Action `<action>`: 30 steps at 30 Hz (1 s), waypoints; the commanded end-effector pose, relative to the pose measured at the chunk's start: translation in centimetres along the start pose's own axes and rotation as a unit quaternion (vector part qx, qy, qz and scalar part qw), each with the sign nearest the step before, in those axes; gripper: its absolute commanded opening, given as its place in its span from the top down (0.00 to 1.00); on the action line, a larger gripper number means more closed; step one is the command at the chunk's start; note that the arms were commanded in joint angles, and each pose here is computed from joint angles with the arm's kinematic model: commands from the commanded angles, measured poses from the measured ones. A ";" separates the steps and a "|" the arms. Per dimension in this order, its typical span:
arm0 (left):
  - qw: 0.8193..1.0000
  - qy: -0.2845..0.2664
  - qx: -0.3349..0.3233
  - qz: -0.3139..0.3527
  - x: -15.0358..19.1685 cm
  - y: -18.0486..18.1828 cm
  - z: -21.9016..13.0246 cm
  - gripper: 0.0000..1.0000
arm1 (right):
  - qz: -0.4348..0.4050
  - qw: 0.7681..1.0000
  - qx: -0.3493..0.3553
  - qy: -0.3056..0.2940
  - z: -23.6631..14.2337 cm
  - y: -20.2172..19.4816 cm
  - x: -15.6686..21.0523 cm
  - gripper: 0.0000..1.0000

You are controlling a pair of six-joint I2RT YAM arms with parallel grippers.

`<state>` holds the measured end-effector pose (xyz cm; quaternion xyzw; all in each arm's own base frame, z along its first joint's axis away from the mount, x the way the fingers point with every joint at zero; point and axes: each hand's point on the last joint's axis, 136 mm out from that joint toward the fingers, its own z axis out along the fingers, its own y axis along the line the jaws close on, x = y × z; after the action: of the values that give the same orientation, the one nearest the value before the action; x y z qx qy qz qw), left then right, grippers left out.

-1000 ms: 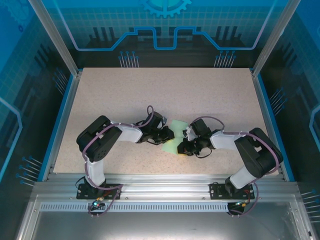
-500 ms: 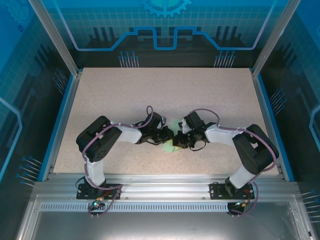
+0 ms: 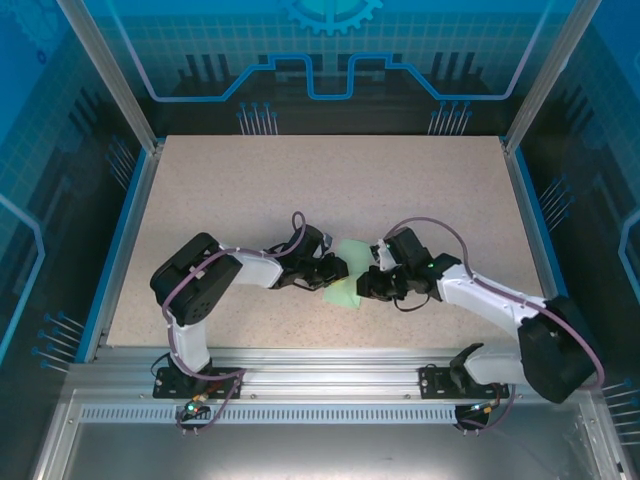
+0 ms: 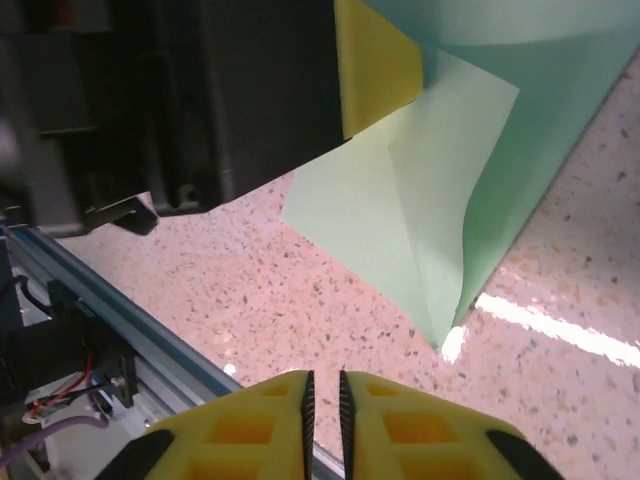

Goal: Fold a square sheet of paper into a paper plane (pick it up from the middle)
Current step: Fold the triangle a second time at the center of the table.

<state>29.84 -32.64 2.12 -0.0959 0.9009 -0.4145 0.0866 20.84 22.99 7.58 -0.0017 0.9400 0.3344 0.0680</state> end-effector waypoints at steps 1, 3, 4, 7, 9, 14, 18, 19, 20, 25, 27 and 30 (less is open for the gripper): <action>1.000 0.008 0.004 0.003 0.8 -0.5 -0.3 0.76 | -0.006 1.000 -0.010 0.014 1.6 1.4 -0.7 0.90; 1.000 0.012 -0.001 0.012 0.6 -0.9 -0.2 0.76 | -0.006 1.000 -0.010 0.021 2.5 1.7 -1.2 0.93; 1.000 0.015 -0.007 0.015 0.5 -0.9 -0.2 0.76 | -0.008 1.000 -0.009 0.020 2.8 1.9 -1.6 0.93; 1.000 0.020 -0.010 0.017 0.4 -1.1 -0.1 0.76 | -0.002 1.000 0.003 0.021 3.6 1.7 -2.4 0.94; 1.000 0.020 -0.010 0.016 0.4 -1.2 -0.1 0.77 | 0.004 1.000 0.008 0.018 4.2 1.4 -2.8 0.94; 0.999 0.031 -0.014 0.019 0.4 -1.3 0.3 0.77 | 0.025 0.999 0.014 0.026 6.0 0.2 -2.7 0.94; 0.999 0.031 -0.015 0.014 0.4 -1.0 0.4 0.77 | 0.038 0.999 0.028 0.021 6.9 -1.3 -2.4 0.95; 0.999 0.030 -0.014 0.012 0.4 -1.0 0.4 0.77 | 0.040 0.998 0.032 0.022 7.0 -1.6 -2.3 0.95; 0.999 0.030 -0.012 0.011 0.4 -1.0 0.4 0.77 | 0.041 0.998 0.036 0.024 7.2 -2.0 -2.1 0.95; 0.999 0.032 -0.011 0.012 0.5 -0.9 0.5 0.77 | 0.058 0.996 0.051 0.037 7.5 -3.8 -1.1 0.96; 0.999 0.032 -0.018 0.012 0.4 -0.5 0.4 0.77 | 0.055 0.997 0.040 0.048 7.2 -3.5 -0.2 0.95; 0.999 0.030 -0.031 0.008 0.4 0.3 0.5 0.80 | 0.058 0.996 0.041 0.061 6.4 -3.9 1.2 0.93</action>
<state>30.06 -33.07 2.46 -0.0869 0.9106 -0.3975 0.0728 22.88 25.41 1.03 0.0249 0.9480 0.3164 0.0243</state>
